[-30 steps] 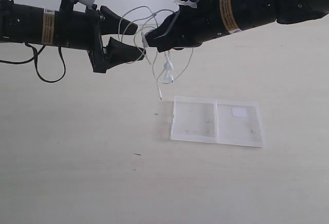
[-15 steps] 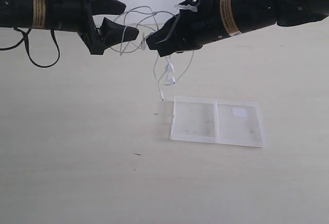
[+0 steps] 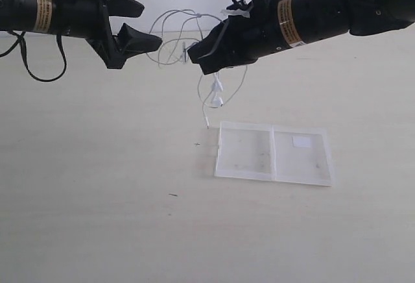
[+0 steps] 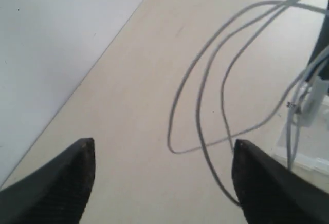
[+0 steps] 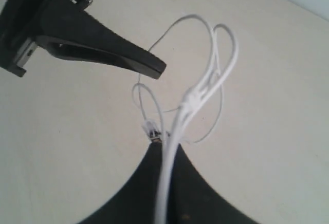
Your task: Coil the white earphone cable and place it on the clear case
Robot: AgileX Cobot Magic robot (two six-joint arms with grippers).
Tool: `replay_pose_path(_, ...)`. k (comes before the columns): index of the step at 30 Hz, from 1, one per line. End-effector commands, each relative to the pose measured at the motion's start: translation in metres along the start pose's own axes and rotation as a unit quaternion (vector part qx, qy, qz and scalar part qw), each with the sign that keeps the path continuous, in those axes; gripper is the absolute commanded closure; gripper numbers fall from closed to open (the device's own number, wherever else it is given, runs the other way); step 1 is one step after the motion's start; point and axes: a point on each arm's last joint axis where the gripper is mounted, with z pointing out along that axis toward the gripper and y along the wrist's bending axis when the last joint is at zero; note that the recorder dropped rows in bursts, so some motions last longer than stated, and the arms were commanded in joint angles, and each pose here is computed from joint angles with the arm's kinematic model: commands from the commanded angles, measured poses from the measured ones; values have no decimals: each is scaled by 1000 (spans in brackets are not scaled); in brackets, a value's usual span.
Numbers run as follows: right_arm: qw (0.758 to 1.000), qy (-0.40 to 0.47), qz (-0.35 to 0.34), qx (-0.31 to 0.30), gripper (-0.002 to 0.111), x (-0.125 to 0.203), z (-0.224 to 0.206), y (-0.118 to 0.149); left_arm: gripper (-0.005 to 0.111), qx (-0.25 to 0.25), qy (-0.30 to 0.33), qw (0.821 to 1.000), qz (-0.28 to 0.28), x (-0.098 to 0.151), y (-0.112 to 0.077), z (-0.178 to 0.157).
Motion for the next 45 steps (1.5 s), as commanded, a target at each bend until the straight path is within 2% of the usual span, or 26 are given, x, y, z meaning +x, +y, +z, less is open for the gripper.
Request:
replay_pose_path(1, 1000, -3, -1, 11, 108, 0, -2, -3, 35, 24, -39, 999, 2, -20, -7, -11)
replay_pose_path(7, 1000, 3, 3, 11, 108, 4, -2, -3, 35, 32, -52, 998, 3, -38, -12, -27)
replay_pose_path(14, 1000, 8, 0, 15, 108, 8, -2, -3, 35, 31, -56, 998, 4, -45, -13, -33)
replay_pose_path(22, 996, 3, 0, 87, 108, 8, -15, -22, 35, 19, -50, 999, 6, -44, -11, -33)
replay_pose_path(29, 996, -22, 14, 80, 108, -5, -29, -14, 35, 18, -44, 999, 11, -43, -11, -33)
replay_pose_path(45, 997, -29, 30, 58, 108, -9, -32, -7, 35, 19, -44, 999, 11, -43, -11, -33)
